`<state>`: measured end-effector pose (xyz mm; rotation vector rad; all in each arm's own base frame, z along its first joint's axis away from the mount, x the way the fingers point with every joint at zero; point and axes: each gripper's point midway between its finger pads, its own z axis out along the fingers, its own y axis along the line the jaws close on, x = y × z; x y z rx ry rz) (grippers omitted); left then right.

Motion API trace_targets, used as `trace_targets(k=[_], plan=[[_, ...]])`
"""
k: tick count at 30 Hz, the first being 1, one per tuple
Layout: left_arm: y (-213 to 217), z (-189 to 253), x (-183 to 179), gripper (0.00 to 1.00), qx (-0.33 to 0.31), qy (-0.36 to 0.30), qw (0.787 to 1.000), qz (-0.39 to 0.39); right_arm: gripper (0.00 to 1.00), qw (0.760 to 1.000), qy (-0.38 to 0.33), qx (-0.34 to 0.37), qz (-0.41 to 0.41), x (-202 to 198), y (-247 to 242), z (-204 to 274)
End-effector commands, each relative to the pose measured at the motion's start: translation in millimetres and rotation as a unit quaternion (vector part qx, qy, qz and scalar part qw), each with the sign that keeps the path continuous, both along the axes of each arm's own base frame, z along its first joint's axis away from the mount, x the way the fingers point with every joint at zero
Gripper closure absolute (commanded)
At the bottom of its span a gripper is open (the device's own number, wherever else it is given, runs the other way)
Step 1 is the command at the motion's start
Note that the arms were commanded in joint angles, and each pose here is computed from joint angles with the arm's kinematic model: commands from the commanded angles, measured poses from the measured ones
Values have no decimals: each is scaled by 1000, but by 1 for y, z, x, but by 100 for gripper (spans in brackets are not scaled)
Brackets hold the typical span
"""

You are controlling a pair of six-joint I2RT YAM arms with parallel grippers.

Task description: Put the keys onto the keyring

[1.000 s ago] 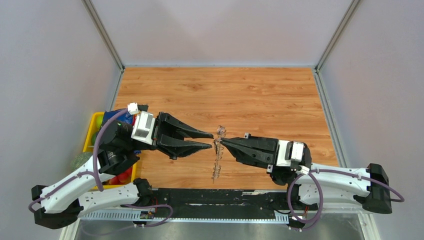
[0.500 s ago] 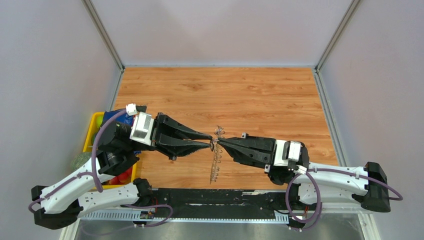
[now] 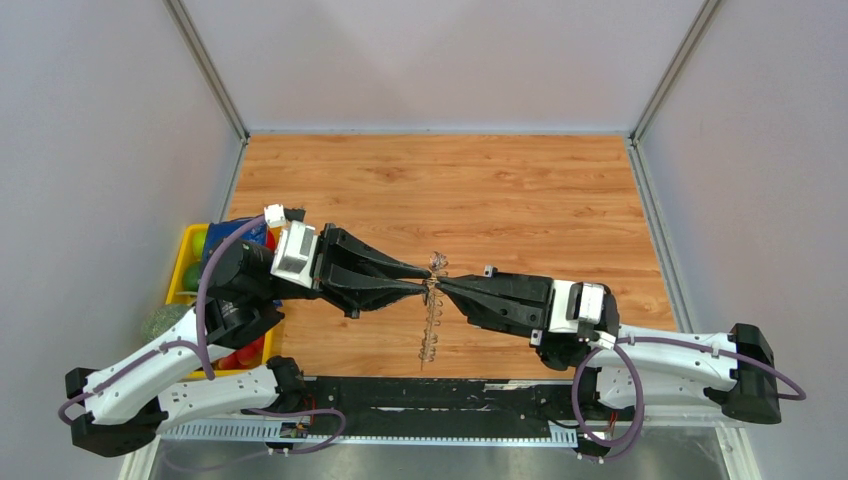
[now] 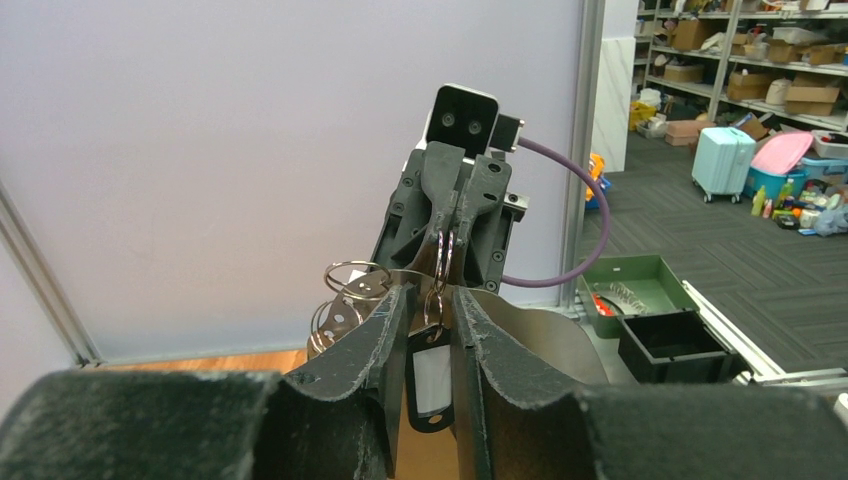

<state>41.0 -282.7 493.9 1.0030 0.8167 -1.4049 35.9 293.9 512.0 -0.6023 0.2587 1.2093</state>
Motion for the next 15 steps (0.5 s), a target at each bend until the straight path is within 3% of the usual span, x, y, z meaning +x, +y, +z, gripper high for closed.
trace_targets(k=[1,15], plan=[[1,6,-5,73,-11,-4,1000,-11,100,998,-17,53,3,-8,-20,30],[5,9,-9,73,-15,-8,1000,-16,100,999,-14,45,0,-6,-15,28]])
